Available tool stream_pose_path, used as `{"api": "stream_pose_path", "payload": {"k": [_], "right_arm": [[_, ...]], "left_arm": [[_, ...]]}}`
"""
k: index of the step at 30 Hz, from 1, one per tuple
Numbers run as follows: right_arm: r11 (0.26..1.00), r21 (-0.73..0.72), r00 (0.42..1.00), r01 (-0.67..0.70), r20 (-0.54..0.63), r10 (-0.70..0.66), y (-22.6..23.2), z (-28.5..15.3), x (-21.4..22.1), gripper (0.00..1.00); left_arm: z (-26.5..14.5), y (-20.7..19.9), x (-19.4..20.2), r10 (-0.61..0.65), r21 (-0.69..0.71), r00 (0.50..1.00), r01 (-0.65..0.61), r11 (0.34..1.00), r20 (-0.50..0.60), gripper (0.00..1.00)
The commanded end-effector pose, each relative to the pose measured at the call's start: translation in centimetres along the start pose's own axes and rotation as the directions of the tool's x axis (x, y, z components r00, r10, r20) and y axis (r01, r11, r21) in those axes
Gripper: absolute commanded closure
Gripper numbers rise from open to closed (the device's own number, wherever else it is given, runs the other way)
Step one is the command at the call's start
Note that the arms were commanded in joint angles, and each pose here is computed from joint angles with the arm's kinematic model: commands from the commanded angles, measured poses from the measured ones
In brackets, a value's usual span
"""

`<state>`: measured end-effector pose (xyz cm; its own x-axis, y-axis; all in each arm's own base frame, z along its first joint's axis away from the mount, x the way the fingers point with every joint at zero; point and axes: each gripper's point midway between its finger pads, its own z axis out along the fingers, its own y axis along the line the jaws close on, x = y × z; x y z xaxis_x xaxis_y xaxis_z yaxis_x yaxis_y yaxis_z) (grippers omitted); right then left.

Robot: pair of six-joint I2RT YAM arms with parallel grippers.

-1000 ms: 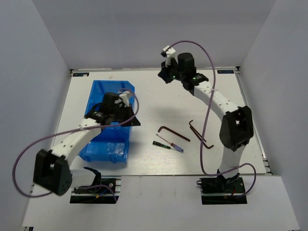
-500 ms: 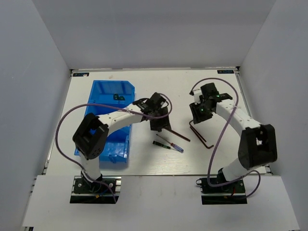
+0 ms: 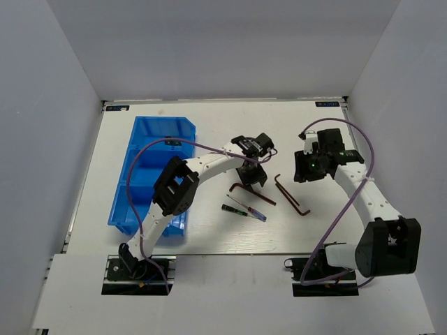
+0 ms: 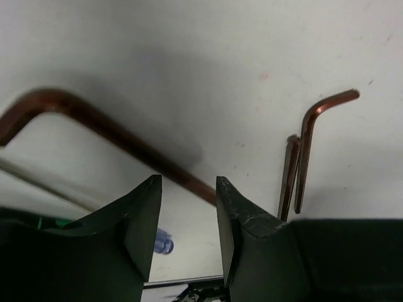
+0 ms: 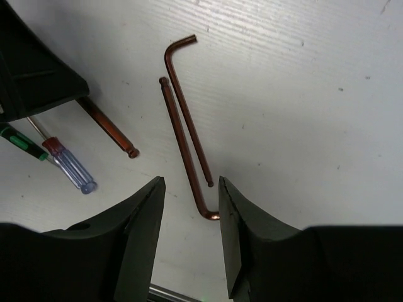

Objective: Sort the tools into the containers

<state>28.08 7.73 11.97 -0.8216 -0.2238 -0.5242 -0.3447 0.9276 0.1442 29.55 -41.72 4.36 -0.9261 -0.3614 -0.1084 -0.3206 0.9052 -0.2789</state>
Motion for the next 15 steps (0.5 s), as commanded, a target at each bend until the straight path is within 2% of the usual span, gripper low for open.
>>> {"api": "stream_pose_path", "payload": {"k": [1, 6, 11, 15], "right_arm": [[0.999, -0.023, 0.999, -0.029, 0.030, 0.030, 0.3, -0.6, 0.5, 0.54], [0.995, -0.044, 0.996, -0.088, 0.028, 0.089, 0.1, -0.2, 1.2, 0.54], [0.991, -0.069, 0.992, -0.117, 0.033, 0.120, 0.4, -0.2, 1.5, 0.54], [0.990, -0.078, 0.992, -0.118, 0.035, 0.121, 0.3, -0.4, 2.2, 0.54]], "left_arm": [[-6.2, -1.2, -0.1, -0.063, 0.041, 0.994, 0.059, 0.997, 0.087, 0.50], [-6.0, 0.1, 1.3, -0.053, -0.020, 0.995, 0.055, 0.998, 0.086, 0.50], [-3.0, 1.6, 2.0, -0.055, -0.095, 0.997, 0.061, 0.994, 0.058, 0.50], [-2.1, 1.7, 1.4, -0.071, -0.112, 0.993, 0.082, 0.990, 0.097, 0.50]]}}
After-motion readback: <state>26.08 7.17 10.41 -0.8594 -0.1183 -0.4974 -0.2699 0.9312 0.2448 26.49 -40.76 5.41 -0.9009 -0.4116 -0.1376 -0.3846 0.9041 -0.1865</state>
